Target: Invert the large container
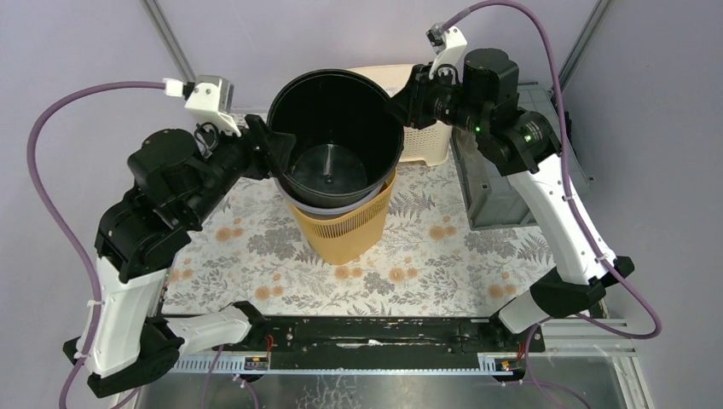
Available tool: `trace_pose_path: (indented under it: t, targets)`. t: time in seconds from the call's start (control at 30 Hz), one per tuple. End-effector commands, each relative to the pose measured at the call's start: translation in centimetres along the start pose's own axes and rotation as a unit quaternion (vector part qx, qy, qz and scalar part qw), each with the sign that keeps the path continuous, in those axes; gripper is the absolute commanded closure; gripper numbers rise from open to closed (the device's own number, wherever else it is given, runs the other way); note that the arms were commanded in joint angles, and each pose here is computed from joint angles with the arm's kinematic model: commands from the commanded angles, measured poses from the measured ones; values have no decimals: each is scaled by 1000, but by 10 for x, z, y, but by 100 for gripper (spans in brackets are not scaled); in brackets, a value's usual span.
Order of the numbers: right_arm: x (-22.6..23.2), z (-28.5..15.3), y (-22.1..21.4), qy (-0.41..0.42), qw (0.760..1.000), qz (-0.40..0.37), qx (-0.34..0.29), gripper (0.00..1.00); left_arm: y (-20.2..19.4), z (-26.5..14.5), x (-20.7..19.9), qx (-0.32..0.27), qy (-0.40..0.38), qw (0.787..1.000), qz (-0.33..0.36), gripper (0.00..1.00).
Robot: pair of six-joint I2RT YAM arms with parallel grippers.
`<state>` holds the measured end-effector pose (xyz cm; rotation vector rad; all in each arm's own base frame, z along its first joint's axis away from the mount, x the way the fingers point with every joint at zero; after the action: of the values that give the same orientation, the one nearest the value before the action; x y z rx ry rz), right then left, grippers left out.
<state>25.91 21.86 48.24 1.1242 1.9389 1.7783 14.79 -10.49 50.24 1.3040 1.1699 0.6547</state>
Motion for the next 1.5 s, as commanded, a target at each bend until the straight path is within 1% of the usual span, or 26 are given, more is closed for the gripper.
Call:
trace_pose_path:
  t: [0.0, 0.13, 0.23, 0.33, 0.4, 0.47, 0.53, 0.57, 0.7, 0.87, 0.97, 1.07, 1.17, 1.23, 1.3, 1.37, 1.4, 1.43, 1.47]
  targets:
    - [36, -28, 34, 97, 992, -17, -84, 97, 40, -11, -21, -98, -92, 991, -18, 34]
    - [40, -39, 40, 106, 989, -16, -98, 98, 45, -12, -26, -111, -112, 987, -19, 38]
    - [42, -47, 43, 106, 988, -17, -109, 100, 46, -7, -30, -111, -124, 986, -20, 38]
    - [43, -55, 45, 98, 988, -21, -119, 100, 48, -5, -30, -114, -120, 986, -23, 37]
    - [43, -59, 46, 95, 988, -23, -122, 100, 50, -7, -26, -119, -100, 987, -25, 36]
    - [43, -60, 46, 95, 988, -24, -121, 100, 51, -8, -18, -113, -50, 992, -31, 34]
    - [42, -59, 45, 94, 988, -23, -118, 100, 52, -9, -12, -94, -5, 995, -31, 32]
    - [42, -58, 45, 95, 988, -23, -117, 100, 49, -3, -12, -72, 11, 997, -27, 31]
    - [41, -54, 42, 96, 989, -22, -111, 100, 45, -3, -9, -24, 40, 999, -29, 28]
    - [40, -54, 40, 94, 989, -23, -109, 100, 30, 5, -9, 23, 50, 998, -25, 26]
    - [40, -52, 38, 94, 990, -23, -105, 100, 18, 12, -11, 61, 47, 997, -20, 26]
    - [39, -50, 37, 95, 990, -22, -102, 100, 9, 18, -13, 86, 41, 995, -17, 26]
    - [39, -49, 37, 97, 990, -23, -104, 100, 0, 22, -11, 109, 54, 993, -7, 26]
    - [39, -48, 36, 98, 990, -22, -103, 100, -6, 26, -9, 120, 62, 991, -1, 30]
    - [39, -47, 36, 99, 990, -21, -101, 100, -10, 29, -9, 127, 66, 990, 3, 44]
    - [39, -45, 35, 101, 990, -20, -98, 100, -10, 30, -9, 125, 67, 990, 3, 63]
    - [39, -44, 34, 101, 990, -20, -97, 100, -9, 31, -9, 123, 69, 990, 3, 69]
    - [39, -43, 34, 102, 990, -19, -95, 100, -9, 31, -9, 120, 70, 990, 2, 72]
    - [38, -42, 34, 102, 990, -19, -94, 100, -9, 32, -9, 119, 71, 990, 1, 72]
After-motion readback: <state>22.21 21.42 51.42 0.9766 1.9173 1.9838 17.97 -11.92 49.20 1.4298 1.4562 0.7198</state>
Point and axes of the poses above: each gripper's point midway between its finger pads, its own z axis out along the fingers, its own x axis along the line the jaws close on, y = z × x, the point moved 9 cm from there along -z, back along the fingers, and after that the axes turned 3 degrees about -z, right-handed, at the moved point
